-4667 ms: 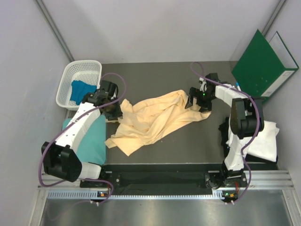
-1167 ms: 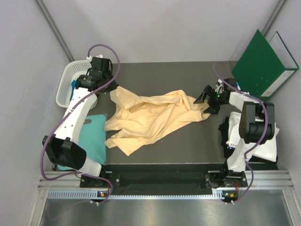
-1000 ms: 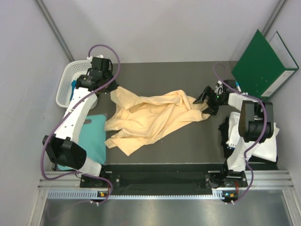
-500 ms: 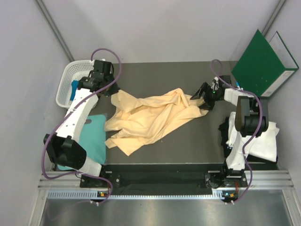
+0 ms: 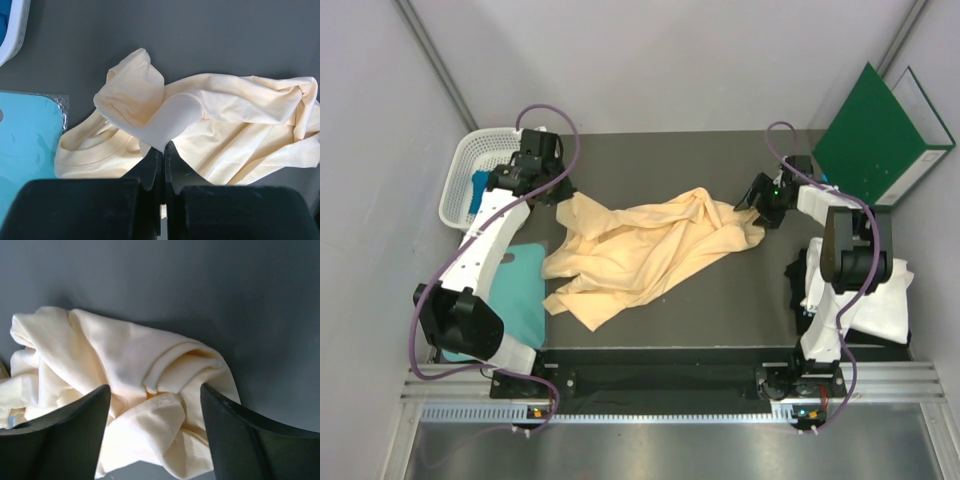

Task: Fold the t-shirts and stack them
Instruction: Flatten out the tshirt

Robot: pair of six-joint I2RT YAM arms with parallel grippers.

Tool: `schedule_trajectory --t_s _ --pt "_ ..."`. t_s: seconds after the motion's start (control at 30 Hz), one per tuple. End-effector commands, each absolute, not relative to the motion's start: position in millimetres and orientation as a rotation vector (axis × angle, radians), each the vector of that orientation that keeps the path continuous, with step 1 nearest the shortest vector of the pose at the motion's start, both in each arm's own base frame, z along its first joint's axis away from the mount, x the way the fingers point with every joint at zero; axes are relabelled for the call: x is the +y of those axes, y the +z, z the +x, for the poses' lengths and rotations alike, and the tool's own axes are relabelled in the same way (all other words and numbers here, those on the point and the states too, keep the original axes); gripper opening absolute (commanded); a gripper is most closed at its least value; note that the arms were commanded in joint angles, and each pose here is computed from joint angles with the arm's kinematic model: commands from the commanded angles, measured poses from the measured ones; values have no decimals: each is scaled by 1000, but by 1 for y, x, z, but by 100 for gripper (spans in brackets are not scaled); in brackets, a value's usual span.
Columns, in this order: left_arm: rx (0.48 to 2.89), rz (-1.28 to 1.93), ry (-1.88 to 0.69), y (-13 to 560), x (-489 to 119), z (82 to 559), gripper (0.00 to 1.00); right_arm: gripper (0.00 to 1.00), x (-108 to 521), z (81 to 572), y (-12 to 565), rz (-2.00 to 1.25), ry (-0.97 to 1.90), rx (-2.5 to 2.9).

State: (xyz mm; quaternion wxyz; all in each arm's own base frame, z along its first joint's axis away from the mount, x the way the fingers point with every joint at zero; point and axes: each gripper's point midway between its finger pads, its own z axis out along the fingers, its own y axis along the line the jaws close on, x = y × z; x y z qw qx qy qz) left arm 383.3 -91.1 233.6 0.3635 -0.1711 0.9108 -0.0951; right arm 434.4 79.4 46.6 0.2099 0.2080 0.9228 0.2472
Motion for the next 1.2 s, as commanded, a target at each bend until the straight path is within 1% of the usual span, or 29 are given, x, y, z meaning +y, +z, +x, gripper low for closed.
schedule_trajectory --t_s 0.0,0.07,0.1,0.17,0.2,0.37,0.47,0.67,0.7,0.73,0.77,0.83,0.9,0.93,0.97,1.0,1.03,1.07,1.1,1.17 --pt "2310 -420 -289 237 -95 389 0 60 81 470 63 527 694 2433" --pt "2316 -418 -299 235 -96 386 0 46 86 476 63 516 743 2411" --pt "2319 -417 -299 234 -96 386 0 28 87 480 64 516 754 2402" --pt "2328 -423 -300 230 -96 383 0 3 92 485 72 499 796 2374" --pt "2329 -425 -300 229 -96 382 0 0 93 489 78 492 802 2359" --pt "2332 -436 -265 227 -90 374 0 0 98 503 127 441 860 2253" --pt "2314 -450 -226 232 -83 373 0 0 104 511 163 431 955 2164" --pt "2252 -482 -142 250 -66 371 0 0 113 504 217 387 1086 2088" --pt "2243 -486 -135 252 -65 372 0 0 115 498 228 363 1134 2064" --pt "2230 -487 -126 256 -62 371 0 0 117 495 236 406 1205 2039" --pt "2225 -486 -126 258 -62 371 0 0 118 488 230 435 1273 2030" --pt "2226 -479 -121 258 -62 371 0 0 122 483 248 462 1473 1948" --pt "2239 -474 -121 255 -63 371 0 0 122 475 240 502 1614 1921" --pt "2241 -472 -120 254 -63 372 0 0 122 475 256 501 1673 1845" --pt "2240 -468 -129 254 -64 373 0 0 120 477 255 507 1649 1858" --pt "2241 -463 -127 253 -64 373 0 0 114 487 260 515 1524 1868" --pt "2239 -461 -128 254 -64 374 0 0 104 491 237 348 1237 1974" --pt "2242 -460 -126 253 -64 374 0 0 98 482 232 404 1108 2132" --pt "2235 -458 -118 257 -63 375 0 0 100 482 239 356 1045 2122" --pt "2230 -455 -106 260 -61 376 0 0 107 481 256 305 1108 2057"
